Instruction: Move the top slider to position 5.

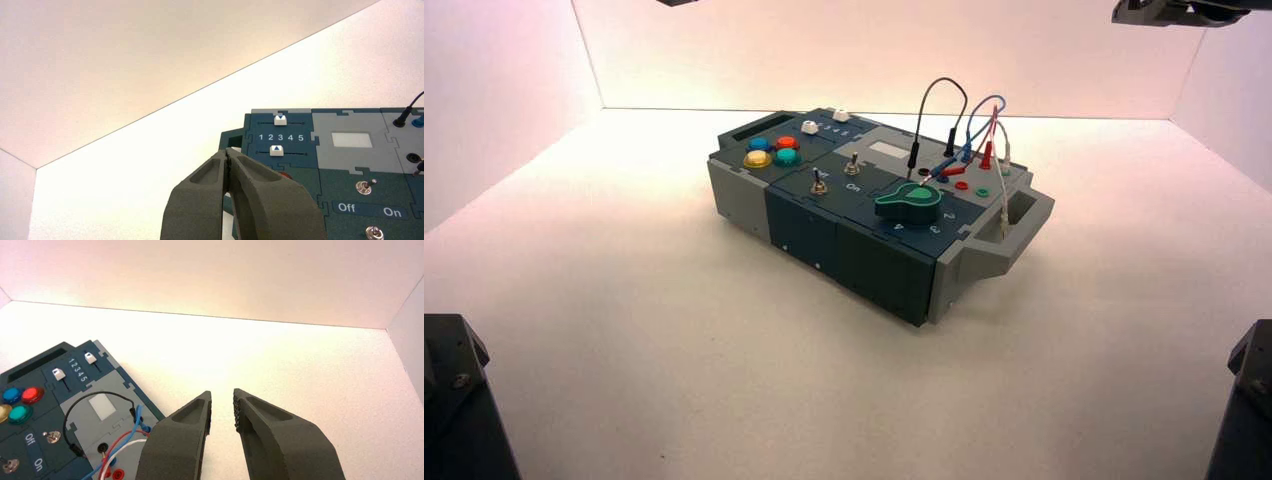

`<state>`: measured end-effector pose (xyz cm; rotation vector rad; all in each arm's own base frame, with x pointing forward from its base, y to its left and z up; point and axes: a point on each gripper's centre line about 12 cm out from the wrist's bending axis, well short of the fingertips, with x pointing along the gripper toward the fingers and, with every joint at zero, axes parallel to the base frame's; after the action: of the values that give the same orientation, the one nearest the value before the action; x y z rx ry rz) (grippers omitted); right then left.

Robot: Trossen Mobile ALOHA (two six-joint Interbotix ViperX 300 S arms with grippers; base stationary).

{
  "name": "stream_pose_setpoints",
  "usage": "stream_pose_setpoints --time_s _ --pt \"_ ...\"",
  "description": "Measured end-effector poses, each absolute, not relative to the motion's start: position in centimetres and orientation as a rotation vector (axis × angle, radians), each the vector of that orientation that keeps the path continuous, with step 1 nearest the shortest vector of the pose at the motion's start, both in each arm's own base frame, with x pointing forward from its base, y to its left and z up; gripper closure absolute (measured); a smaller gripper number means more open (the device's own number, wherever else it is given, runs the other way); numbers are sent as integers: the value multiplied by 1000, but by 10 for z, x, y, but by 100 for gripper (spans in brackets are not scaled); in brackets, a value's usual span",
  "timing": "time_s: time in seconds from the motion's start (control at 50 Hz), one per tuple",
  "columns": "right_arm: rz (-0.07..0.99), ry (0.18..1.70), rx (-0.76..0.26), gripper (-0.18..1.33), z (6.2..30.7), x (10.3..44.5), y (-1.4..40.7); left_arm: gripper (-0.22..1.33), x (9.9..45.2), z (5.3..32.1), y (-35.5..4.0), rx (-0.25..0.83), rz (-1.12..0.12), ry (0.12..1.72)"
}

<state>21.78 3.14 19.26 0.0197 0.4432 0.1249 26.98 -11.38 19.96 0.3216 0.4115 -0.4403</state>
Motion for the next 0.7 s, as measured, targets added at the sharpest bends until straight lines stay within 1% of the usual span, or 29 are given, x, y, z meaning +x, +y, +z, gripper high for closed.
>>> stream_pose_setpoints --time_s 0.58,0.7 --pt "126 437 20 60 195 217 31 127 270 200 -114 321 -440 410" --pt "129 463 19 60 193 215 32 127 269 201 -114 321 -440 407"
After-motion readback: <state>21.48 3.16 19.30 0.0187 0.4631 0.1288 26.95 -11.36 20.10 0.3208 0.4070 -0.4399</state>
